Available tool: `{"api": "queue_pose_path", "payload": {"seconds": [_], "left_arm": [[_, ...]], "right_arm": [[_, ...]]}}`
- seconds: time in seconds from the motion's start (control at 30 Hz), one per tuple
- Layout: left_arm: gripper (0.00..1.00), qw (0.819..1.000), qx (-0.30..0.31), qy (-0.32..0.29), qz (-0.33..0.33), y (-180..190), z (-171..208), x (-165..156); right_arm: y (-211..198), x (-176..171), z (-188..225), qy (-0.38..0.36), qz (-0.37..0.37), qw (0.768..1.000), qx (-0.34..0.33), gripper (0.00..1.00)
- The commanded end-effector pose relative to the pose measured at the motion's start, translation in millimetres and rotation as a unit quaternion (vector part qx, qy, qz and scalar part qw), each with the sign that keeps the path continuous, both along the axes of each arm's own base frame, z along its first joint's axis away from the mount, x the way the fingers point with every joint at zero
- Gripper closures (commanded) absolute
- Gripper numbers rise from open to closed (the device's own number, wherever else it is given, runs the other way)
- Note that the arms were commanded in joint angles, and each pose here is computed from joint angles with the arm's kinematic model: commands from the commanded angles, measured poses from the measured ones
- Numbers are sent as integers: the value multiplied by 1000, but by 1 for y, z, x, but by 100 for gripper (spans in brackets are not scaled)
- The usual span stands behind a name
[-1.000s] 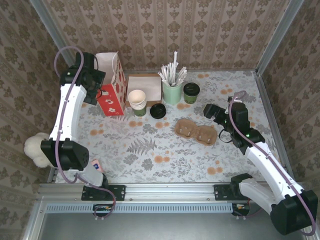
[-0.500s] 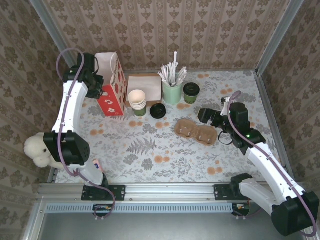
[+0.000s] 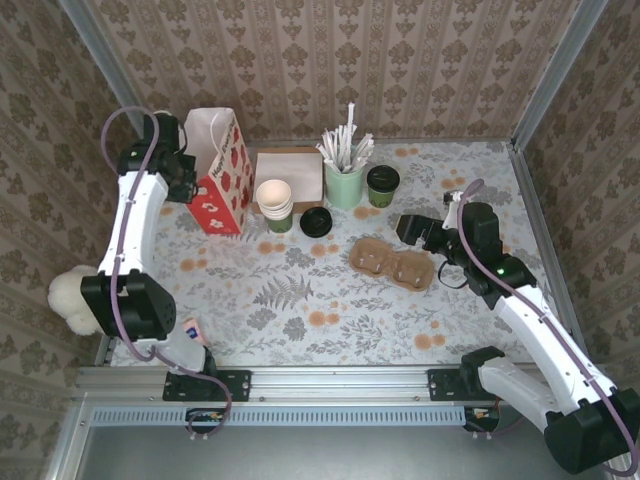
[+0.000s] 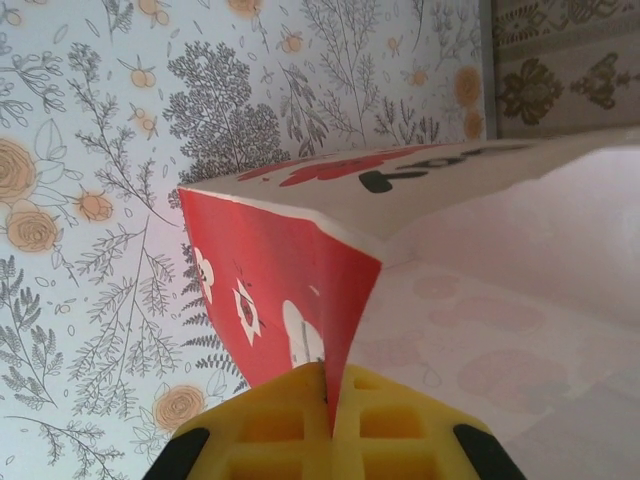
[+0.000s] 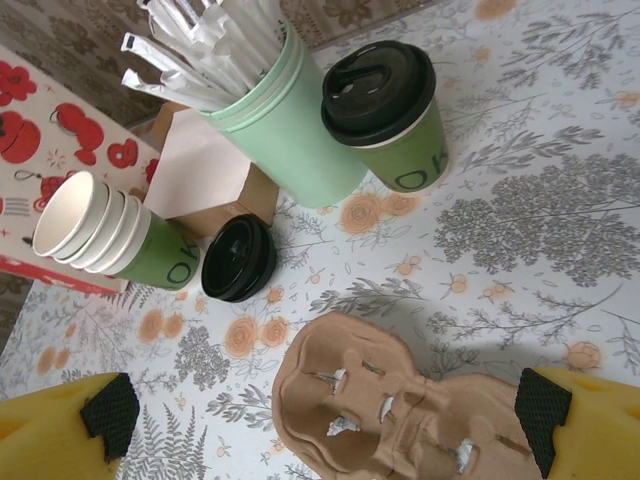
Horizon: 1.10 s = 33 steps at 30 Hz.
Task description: Pack the takeout coffee
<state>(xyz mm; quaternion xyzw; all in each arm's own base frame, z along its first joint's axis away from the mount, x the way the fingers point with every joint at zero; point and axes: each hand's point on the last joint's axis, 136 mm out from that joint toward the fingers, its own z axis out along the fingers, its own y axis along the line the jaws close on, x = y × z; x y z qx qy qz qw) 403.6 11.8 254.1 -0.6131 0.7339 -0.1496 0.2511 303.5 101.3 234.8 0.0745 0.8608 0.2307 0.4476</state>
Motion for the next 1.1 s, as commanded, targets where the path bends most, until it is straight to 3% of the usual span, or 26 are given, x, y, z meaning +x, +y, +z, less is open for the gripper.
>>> {"api": "queue_pose_path", "payload": {"seconds": [0.0,0.37,0.53,0.7,0.83,1.07], "left_arm": [[100,1000,-3,-19,10,7,14,-13],[100,999,-12,-2,-39,8,15,-96],[100,996,48,16,-76,24,25,-137],[100,981,57,-30,-181,12,33,-149],[100,975,69,-24,-210,13,36,-165],[100,955,83,-44,-281,0,56,-178]], "right_arm": [[-6,-7,7,5,-9,1000,-15,0],[5,1,1,21,3,1000,6,0],[9,4,-3,31,8,999,2,0],[13,7,-6,38,6,999,10,0],[-1,9,-10,75,-56,995,20,0],[-4,8,-21,93,-84,991,45,0]]}}
